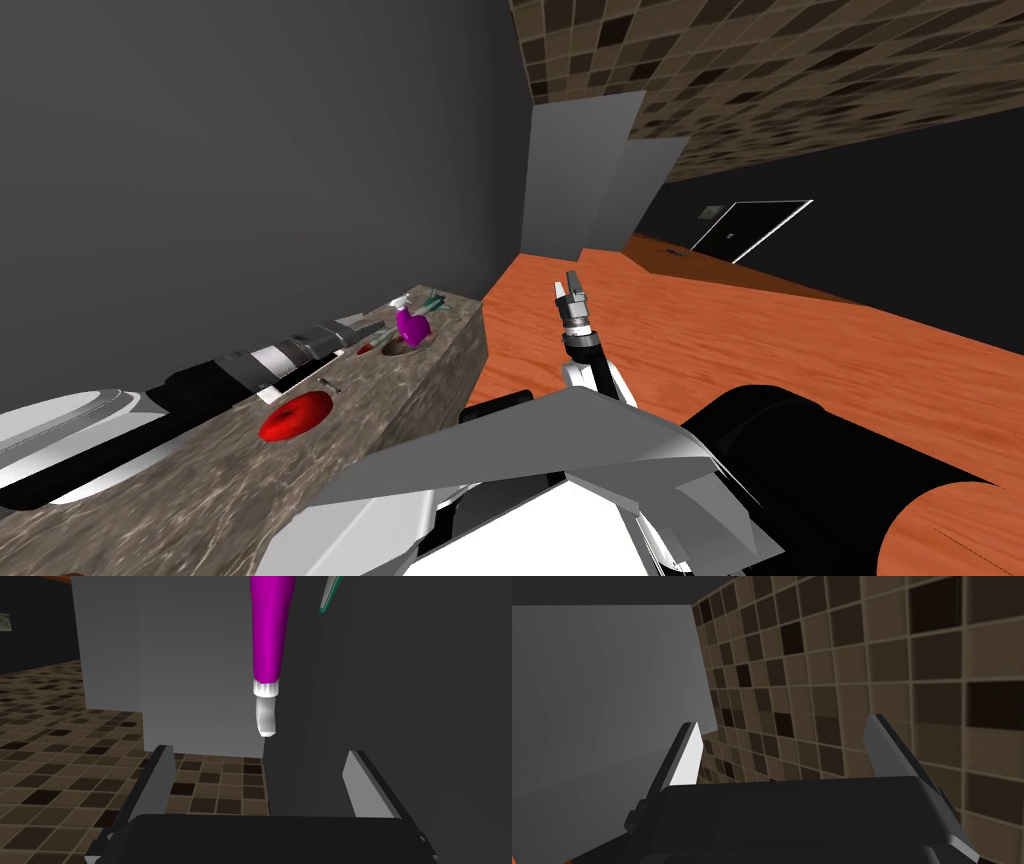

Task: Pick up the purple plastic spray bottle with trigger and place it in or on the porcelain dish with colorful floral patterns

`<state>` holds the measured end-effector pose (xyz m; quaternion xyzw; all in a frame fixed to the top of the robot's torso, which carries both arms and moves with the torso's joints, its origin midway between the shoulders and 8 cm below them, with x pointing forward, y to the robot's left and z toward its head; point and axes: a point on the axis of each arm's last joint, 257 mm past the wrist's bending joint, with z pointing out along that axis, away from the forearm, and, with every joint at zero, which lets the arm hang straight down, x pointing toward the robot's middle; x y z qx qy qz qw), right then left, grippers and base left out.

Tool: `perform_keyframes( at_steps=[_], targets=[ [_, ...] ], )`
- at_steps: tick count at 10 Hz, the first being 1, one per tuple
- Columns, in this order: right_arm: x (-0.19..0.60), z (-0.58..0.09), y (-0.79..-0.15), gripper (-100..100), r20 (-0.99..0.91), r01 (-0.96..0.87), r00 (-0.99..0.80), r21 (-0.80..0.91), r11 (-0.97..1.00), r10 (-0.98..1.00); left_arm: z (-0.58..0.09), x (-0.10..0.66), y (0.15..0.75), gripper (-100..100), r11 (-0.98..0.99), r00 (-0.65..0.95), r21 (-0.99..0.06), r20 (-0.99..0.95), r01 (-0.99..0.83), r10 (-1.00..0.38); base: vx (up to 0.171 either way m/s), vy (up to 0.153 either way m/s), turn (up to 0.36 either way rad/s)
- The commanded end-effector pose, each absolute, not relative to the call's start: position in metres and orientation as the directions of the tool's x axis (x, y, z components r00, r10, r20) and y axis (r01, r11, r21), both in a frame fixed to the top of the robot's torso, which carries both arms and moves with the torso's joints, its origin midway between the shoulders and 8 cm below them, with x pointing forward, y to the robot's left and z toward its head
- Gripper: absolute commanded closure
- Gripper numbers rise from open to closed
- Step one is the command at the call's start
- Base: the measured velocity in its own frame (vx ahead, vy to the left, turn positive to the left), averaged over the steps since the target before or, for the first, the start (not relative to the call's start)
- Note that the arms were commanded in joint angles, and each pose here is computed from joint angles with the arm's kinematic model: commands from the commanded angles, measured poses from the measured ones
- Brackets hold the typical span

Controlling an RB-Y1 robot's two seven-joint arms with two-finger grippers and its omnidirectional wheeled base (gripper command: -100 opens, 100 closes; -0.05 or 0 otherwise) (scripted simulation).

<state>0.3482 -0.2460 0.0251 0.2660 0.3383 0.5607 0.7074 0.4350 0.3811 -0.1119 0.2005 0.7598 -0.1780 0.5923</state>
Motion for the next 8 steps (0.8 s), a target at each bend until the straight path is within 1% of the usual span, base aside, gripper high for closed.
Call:
perform_keyframes(
  at_steps=[1,2,3,8],
  targets=[
    [0.3482,0.0251,-0.246,0,-0.18,-0.613,0.142,0.756,0.23,0.973,-0.1008,0.4363,0.3781,-100,0.851,-0.219,-0.037,-0.971,0.524,0.093,0.009,-0.008,0.054],
    [0.3482,0.0251,-0.246,0,-0.18,-0.613,0.142,0.756,0.23,0.973,-0.1051,0.4346,0.3789,-100,0.853,-0.219,-0.035,-0.971,0.521,0.094,0.0,0.0,0.0],
    [0.3482,0.0251,-0.246,0,-0.18,-0.613,0.142,0.756,0.23,0.973,-0.1042,0.4346,0.3786,0,0.853,-0.219,-0.036,-0.971,0.521,0.093,0.0,0.0,0.0],
    [0.3482,0.0251,-0.246,0,-0.18,-0.613,0.142,0.756,0.23,0.973,-0.1043,0.4346,0.3786,0,0.853,-0.219,-0.036,-0.971,0.521,0.093,0.0,0.0,0.0]
  ],
)
